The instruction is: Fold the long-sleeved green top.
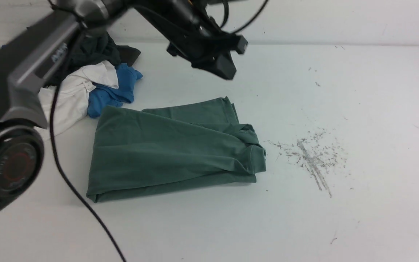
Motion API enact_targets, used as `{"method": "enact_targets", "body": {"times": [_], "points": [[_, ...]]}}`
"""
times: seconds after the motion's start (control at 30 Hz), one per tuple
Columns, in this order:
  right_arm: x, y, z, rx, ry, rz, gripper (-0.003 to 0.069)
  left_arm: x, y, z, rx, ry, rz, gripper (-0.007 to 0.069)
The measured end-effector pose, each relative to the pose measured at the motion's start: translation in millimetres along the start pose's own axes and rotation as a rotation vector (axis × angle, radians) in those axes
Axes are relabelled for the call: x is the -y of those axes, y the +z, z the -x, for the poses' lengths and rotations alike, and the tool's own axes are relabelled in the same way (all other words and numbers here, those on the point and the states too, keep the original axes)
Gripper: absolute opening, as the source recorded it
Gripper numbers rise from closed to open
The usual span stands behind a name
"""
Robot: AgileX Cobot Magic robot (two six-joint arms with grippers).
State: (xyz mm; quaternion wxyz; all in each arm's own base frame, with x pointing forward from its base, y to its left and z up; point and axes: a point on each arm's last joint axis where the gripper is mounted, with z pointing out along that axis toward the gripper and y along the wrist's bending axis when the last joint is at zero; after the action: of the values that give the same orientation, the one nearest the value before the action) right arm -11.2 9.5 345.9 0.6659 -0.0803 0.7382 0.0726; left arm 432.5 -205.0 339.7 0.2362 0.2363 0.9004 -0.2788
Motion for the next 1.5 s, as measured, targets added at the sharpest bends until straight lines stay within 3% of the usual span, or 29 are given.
{"method": "enact_targets", "body": {"times": [0.17, 0.4, 0.8, 1.07, 1.33, 1.5], "points": [[7.1, 35.5, -40.1, 0.091, 0.022, -0.038, -0.0014, 10.5, -33.5, 4.5, 0.059, 0.023, 0.012, -0.0004], [15.0, 64.9, -81.0, 0.204, 0.042, -0.088, -0.0015, 10.0, -36.6, 4.1, 0.057, 0.024, 0.016, -0.0004], [16.4, 81.0, -135.1, 0.046, 0.054, -0.093, -0.0015, 8.4, -36.8, 3.3, 0.048, 0.031, 0.03, -0.0004], [16.5, 82.2, -148.8, 0.005, 0.031, -0.094, -0.0015, 8.2, -45.6, -3.2, 0.03, -0.023, 0.084, -0.0004], [17.5, 80.3, -156.7, -0.087, -0.081, -0.104, -0.0015, 41.3, -103.1, -32.4, 0.049, -0.013, 0.074, -0.0004], [17.6, 80.3, -157.0, -0.091, -0.084, -0.105, -0.0015, 61.6, -154.6, -59.2, 0.095, 0.06, 0.171, -0.0004]]}}
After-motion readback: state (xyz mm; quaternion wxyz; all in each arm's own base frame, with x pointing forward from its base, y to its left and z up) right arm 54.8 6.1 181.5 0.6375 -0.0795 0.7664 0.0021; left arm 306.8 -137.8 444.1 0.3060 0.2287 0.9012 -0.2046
